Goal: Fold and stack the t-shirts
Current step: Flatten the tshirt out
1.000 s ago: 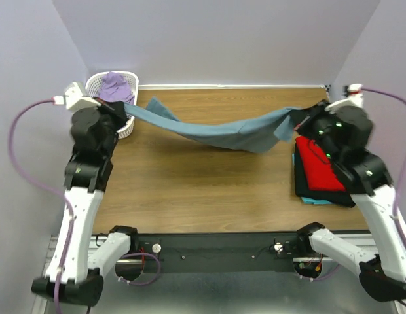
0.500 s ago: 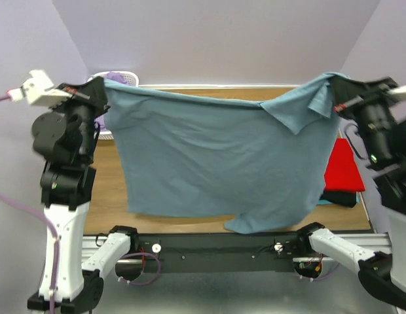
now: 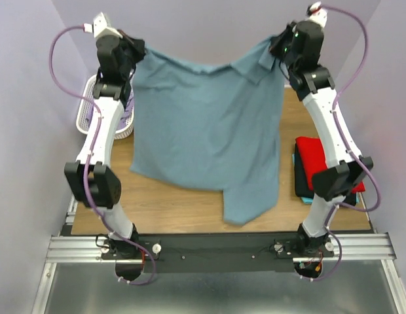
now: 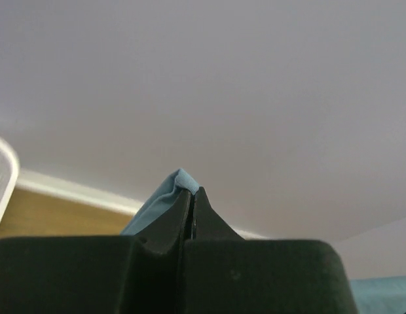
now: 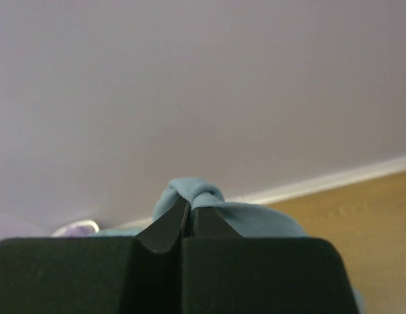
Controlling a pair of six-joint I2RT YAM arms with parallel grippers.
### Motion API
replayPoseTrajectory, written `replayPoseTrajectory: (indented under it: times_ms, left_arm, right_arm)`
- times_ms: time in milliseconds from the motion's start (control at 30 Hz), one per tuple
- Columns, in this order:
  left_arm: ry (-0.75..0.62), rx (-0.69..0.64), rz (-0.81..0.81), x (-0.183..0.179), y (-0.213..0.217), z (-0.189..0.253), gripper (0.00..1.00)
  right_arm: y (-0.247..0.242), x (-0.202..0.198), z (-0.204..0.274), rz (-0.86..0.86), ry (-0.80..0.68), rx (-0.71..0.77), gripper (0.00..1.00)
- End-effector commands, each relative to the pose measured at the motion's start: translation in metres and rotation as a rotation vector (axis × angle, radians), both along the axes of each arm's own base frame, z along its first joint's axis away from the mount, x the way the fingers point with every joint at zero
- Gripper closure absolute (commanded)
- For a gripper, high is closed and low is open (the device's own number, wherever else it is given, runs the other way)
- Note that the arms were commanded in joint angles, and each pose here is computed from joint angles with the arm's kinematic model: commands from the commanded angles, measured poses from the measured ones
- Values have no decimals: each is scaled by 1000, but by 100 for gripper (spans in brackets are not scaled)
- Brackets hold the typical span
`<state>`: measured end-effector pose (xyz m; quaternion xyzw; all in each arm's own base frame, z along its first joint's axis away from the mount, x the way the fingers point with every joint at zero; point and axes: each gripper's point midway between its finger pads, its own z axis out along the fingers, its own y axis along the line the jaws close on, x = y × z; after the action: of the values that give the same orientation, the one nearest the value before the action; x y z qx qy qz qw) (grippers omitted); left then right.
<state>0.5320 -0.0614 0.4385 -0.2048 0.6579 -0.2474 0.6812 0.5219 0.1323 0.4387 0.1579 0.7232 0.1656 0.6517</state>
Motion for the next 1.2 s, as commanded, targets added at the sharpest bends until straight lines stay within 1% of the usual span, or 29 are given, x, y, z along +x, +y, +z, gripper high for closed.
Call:
replayPoseTrajectory:
  times_ms: [0, 33, 67, 100, 133, 200, 267, 300, 333, 367, 400, 433, 467, 500, 533, 567, 600, 633, 667, 700, 733, 767, 800, 833, 900, 933, 1000, 1033, 1167]
  left_arm:
    - [-319, 1, -122, -15, -3, 129, 100]
    - [-409, 28, -123, -33, 1, 169, 100]
    - [-423, 40, -124, -37, 3, 178, 100]
    - [-439, 44, -134, -39, 1, 185, 100]
    - [-467, 57, -132, -46, 10, 196, 100]
    - [-467, 59, -127, -46, 19, 196, 100]
    - [-417, 54, -138, -34, 20, 175, 100]
    - [-399, 48, -147, -33, 19, 168, 100]
    - [-334, 39, -178, -21, 15, 139, 100]
    - [-318, 35, -196, -18, 12, 127, 100]
    - [-247, 15, -212, -10, 9, 94, 100]
    - [-212, 9, -230, -8, 6, 76, 100]
    - [-210, 4, -236, -13, 5, 69, 100]
    - [-178, -6, -233, -12, 6, 51, 100]
    - [-97, -26, -231, -6, 6, 4, 100]
    - [-58, -38, -228, -7, 6, -17, 100]
    - [29, -61, -216, -12, 8, -61, 100]
    - [63, -73, -198, -14, 10, -80, 100]
    - [89, -81, -192, -17, 11, -98, 100]
    - [168, -109, -183, -27, 11, -138, 100]
    - [194, -119, -180, -31, 11, -156, 100]
    - [270, -139, -173, -41, 10, -193, 100]
    - [274, -146, -170, -41, 10, -193, 100]
    - [354, -168, -146, -52, 12, -229, 100]
    - [435, -215, -130, -67, 11, -260, 100]
    - [495, -229, -104, -80, 13, -287, 100]
    - [523, -238, -86, -93, 14, -299, 100]
    - [560, -240, -73, -105, 15, -315, 100]
    - [607, -251, 4, -131, 25, -332, 100]
  right_arm:
    - [-25, -40, 174, -33, -450, 75, 99]
    - [-30, -46, 187, -48, -486, 78, 99]
    - [-35, -59, 203, -57, -530, 76, 99]
    - [-37, -62, 206, -62, -544, 72, 99]
    - [-39, -67, 215, -69, -576, 72, 99]
    - [-43, -70, 208, -81, -561, 58, 99]
    - [-41, -66, 191, -80, -518, 54, 99]
    - [-46, -75, 191, -88, -517, 61, 99]
    - [-41, -61, 155, -86, -436, 46, 99]
    - [-43, -61, 143, -91, -410, 49, 99]
    - [-44, -69, 136, -91, -399, 70, 99]
    - [-41, -60, 94, -88, -314, 53, 99]
    - [-39, -60, 71, -82, -273, 69, 99]
    - [-39, -62, 54, -78, -242, 75, 99]
    - [-39, -66, 13, -75, -170, 68, 99]
    - [-38, -69, -8, -68, -133, 70, 99]
    - [-34, -73, -25, -47, -104, 94, 99]
    - [-33, -77, -49, -41, -59, 99, 99]
    - [-33, -87, -90, -36, 19, 94, 99]
    - [-29, -93, -116, -19, 71, 116, 99]
    - [-28, -99, -136, -12, 110, 122, 99]
    - [-26, -114, -176, 6, 191, 139, 99]
    - [-25, -122, -194, 15, 228, 144, 99]
    - [-25, -130, -209, 18, 258, 150, 99]
    - [-23, -148, -239, 39, 320, 172, 99]
    - [-23, -163, -270, 51, 388, 161, 99]
    - [-20, -177, -286, 81, 430, 175, 99]
    - [-21, -190, -307, 78, 490, 174, 99]
    - [-10, -221, -332, 143, 605, 229, 99]
